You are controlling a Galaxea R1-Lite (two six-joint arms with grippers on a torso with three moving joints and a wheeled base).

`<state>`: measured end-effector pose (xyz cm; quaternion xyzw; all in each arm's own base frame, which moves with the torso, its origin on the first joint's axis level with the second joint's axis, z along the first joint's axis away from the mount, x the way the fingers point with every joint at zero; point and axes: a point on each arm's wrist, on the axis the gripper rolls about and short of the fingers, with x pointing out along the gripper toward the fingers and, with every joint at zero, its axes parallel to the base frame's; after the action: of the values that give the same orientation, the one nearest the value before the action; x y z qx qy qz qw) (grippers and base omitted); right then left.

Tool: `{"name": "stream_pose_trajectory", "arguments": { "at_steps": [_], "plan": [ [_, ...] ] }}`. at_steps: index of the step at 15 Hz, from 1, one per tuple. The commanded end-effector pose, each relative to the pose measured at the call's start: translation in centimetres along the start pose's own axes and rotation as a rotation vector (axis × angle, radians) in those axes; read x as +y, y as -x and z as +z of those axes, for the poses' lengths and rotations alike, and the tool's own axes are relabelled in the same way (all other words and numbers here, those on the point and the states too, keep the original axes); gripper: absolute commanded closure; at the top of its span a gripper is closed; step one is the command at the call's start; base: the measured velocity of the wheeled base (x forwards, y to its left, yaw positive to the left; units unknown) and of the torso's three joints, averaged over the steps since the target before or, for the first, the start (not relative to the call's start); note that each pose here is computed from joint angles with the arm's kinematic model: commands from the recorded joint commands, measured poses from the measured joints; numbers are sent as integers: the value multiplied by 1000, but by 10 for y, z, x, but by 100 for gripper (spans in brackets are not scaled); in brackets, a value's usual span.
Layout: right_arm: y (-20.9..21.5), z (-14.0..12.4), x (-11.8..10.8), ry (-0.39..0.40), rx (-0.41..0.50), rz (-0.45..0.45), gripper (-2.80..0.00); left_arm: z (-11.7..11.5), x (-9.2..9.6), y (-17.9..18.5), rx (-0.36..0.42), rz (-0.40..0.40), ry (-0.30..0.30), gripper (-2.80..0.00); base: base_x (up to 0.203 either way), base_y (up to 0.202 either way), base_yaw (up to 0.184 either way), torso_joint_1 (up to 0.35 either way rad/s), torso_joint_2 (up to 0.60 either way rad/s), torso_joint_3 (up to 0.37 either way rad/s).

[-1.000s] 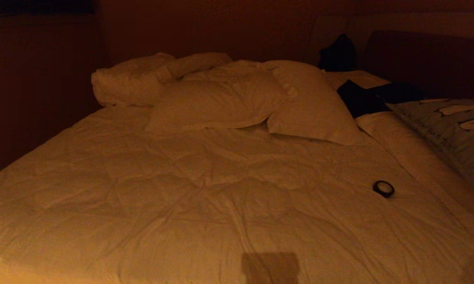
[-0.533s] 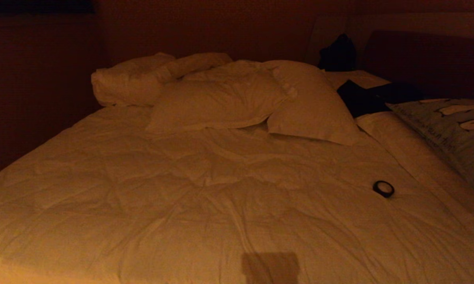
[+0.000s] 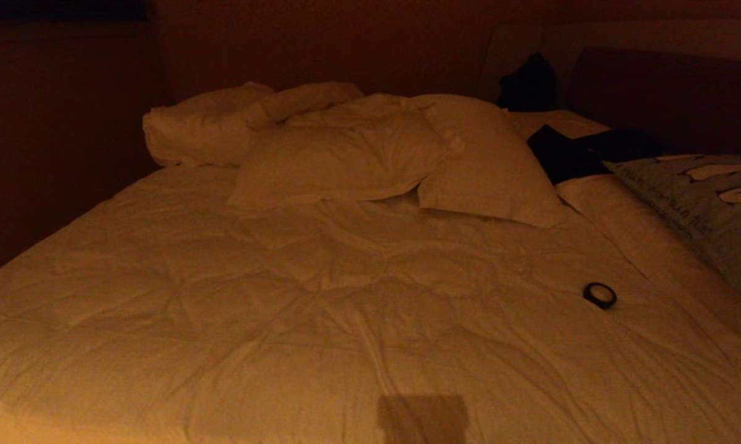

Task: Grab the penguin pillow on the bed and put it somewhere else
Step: Pick up the pillow

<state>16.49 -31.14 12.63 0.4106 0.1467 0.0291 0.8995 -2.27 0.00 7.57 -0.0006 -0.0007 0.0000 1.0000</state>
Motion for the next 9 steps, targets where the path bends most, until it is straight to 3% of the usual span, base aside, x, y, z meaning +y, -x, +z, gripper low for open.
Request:
{"name": "stream_pose_trajectory", "arguments": {
  "at_steps": [1,4,9],
  "plan": [
    [-7,5,-11,-40,11,37,-280,-1,0,0,3,0,0,0,0,0,0,0,0,0],
    [-22,12,-19,-51,34,71,-280,-1,0,0,3,0,0,0,0,0,0,0,0,0],
    [-35,19,-17,-1,44,94,-280,-1,0,0,3,0,0,0,0,0,0,0,0,0]
  ]
}}
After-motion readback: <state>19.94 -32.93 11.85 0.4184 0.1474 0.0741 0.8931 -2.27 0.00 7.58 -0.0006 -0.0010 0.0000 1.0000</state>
